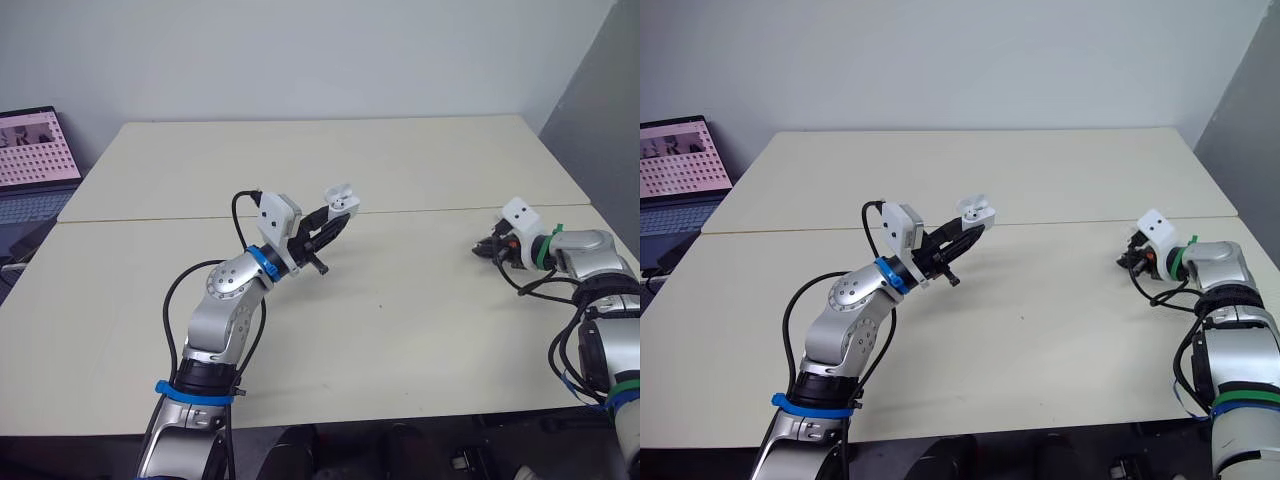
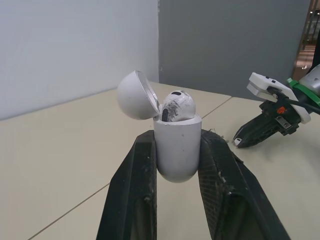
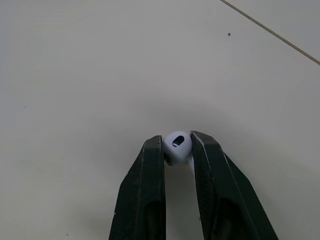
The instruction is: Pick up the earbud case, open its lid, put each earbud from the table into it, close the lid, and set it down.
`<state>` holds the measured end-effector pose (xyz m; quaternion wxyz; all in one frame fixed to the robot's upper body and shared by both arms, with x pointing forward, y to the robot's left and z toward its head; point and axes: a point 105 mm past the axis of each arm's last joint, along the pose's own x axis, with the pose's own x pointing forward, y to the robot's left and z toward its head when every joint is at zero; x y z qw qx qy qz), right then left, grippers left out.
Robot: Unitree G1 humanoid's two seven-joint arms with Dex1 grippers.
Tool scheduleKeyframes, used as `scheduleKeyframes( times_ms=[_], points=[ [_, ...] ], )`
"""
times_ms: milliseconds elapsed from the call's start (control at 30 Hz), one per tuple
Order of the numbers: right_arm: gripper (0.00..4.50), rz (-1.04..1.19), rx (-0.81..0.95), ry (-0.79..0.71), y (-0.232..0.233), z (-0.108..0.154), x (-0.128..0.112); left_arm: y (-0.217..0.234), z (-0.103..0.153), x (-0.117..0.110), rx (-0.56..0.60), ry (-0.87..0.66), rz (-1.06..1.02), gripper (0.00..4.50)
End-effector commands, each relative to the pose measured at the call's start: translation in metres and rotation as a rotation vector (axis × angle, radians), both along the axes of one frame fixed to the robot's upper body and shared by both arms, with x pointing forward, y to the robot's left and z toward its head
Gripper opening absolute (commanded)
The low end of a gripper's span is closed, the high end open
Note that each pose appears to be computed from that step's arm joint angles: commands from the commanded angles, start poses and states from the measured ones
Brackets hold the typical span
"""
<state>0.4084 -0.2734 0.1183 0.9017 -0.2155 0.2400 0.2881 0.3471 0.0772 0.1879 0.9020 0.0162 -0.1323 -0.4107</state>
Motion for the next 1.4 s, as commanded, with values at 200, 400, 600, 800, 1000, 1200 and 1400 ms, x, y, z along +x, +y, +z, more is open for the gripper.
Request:
scheduleKeyframes(
  times_ms=[200,400,600,800,1000,1200,1400],
  points=[
    [0.40,0.095,-0.044,0.062,-0.001,0.009,-0.078,0.003,0.006,-0.009,-0.030,-0.035,0.011,0.74],
    [0.40,0.094,-0.095,0.143,-0.010,-0.002,-0.133,0.003,0.004,-0.009,-0.024,-0.023,0.000,0.74],
    [0.40,0.108,-0.156,0.202,-0.027,-0.007,-0.156,0.002,0.003,-0.010,-0.016,-0.015,-0.015,0.74],
    [0.40,0.102,-0.195,0.210,-0.039,-0.011,-0.157,0.001,0.002,-0.011,-0.014,-0.012,-0.020,0.74],
    [2.43,0.128,-0.200,0.250,-0.039,-0.019,-0.163,0.001,0.001,-0.012,-0.014,-0.007,-0.020,0.74],
    [2.72,0.215,-0.295,0.242,-0.040,-0.014,-0.164,0.000,-0.001,-0.013,-0.015,0.000,-0.022,0.74],
    [2.72,0.286,-0.387,0.214,-0.046,-0.014,-0.153,-0.004,-0.001,-0.013,-0.018,0.001,-0.030,0.74]
  ],
)
